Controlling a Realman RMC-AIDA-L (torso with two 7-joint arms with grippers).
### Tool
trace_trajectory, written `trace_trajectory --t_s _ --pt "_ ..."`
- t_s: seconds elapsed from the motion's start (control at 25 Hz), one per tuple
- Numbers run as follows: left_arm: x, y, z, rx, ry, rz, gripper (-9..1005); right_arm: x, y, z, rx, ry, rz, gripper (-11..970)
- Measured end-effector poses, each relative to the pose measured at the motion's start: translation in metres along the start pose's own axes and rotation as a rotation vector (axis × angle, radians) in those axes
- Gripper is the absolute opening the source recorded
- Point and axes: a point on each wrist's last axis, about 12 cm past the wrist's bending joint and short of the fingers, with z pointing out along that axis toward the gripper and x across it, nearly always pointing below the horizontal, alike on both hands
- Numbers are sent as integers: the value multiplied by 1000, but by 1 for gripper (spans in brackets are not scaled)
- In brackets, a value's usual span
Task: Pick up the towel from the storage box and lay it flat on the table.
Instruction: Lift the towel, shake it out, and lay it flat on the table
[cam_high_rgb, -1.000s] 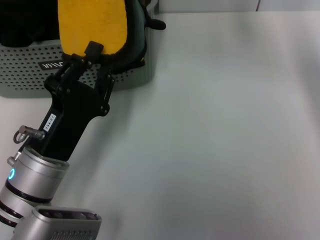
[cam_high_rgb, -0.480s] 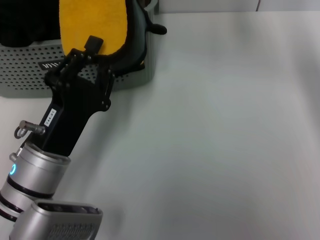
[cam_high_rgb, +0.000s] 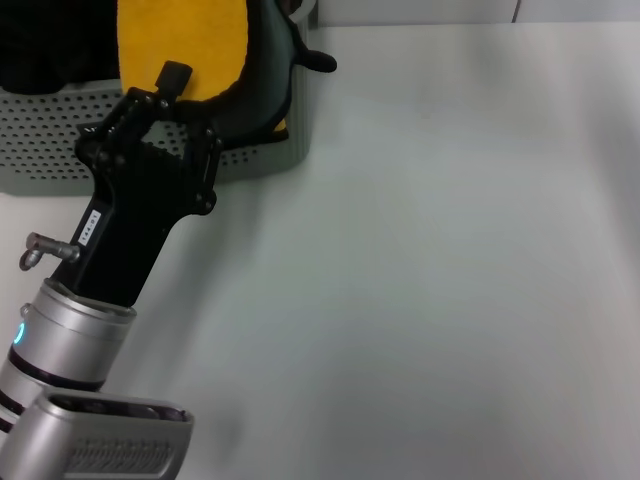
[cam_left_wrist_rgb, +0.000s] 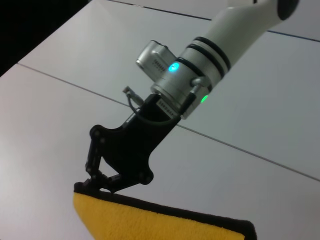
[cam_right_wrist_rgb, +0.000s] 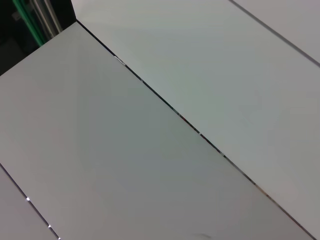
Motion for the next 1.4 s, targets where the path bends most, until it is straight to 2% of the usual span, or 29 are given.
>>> trace_trajectory --t_s 0.16,0.4,0.48,0.72,0.76,0.8,0.88,0.92,0.96,1.0,1.08,1.12,1.16,1.28,1.32,1.36,1.4 --pt "-1 0 1 2 -19 -47 293 0 0 0 2 1 1 9" --pt "-1 0 4 6 -34 -118 155 3 -2 0 3 7 7 8" --pt "-1 0 4 2 -35 -193 103 5 -2 -2 -1 14 10 8" --pt "5 9 3 -29 -60 -470 54 12 0 -18 -21 65 -11 8" --pt "5 9 3 -29 -60 -470 46 12 0 -18 -21 65 -11 8" --pt "11 17 0 -36 -91 -609 38 13 2 -25 -18 87 -37 8" --pt "17 23 -2 -26 -114 -717 21 13 5 -35 -9 116 -84 8" --pt "29 33 -5 23 -148 -876 13 13 9 -43 -1 138 -124 8" --pt "34 39 -6 50 -161 -955 13 11 12 -50 6 158 -162 8" --pt "34 39 -6 50 -161 -955 13 9 15 -56 12 182 -204 9" --pt "45 52 -8 123 -191 -1103 12 5 22 -69 22 231 -279 9" --pt "50 59 -7 163 -204 -1163 12 2 27 -87 19 272 -341 9" --pt "54 66 -5 205 -215 -1226 12 2 27 -87 19 272 -341 9" --pt "64 90 2 323 -247 -1368 12 1 35 -117 -10 298 -409 9" --pt "69 102 4 346 -257 -1436 12 2 41 -138 -36 309 -457 9" --pt "69 102 4 346 -257 -1436 12 2 41 -138 -36 309 -457 8" --pt "72 109 6 348 -258 -1482 12 4 43 -146 -42 316 -480 8"
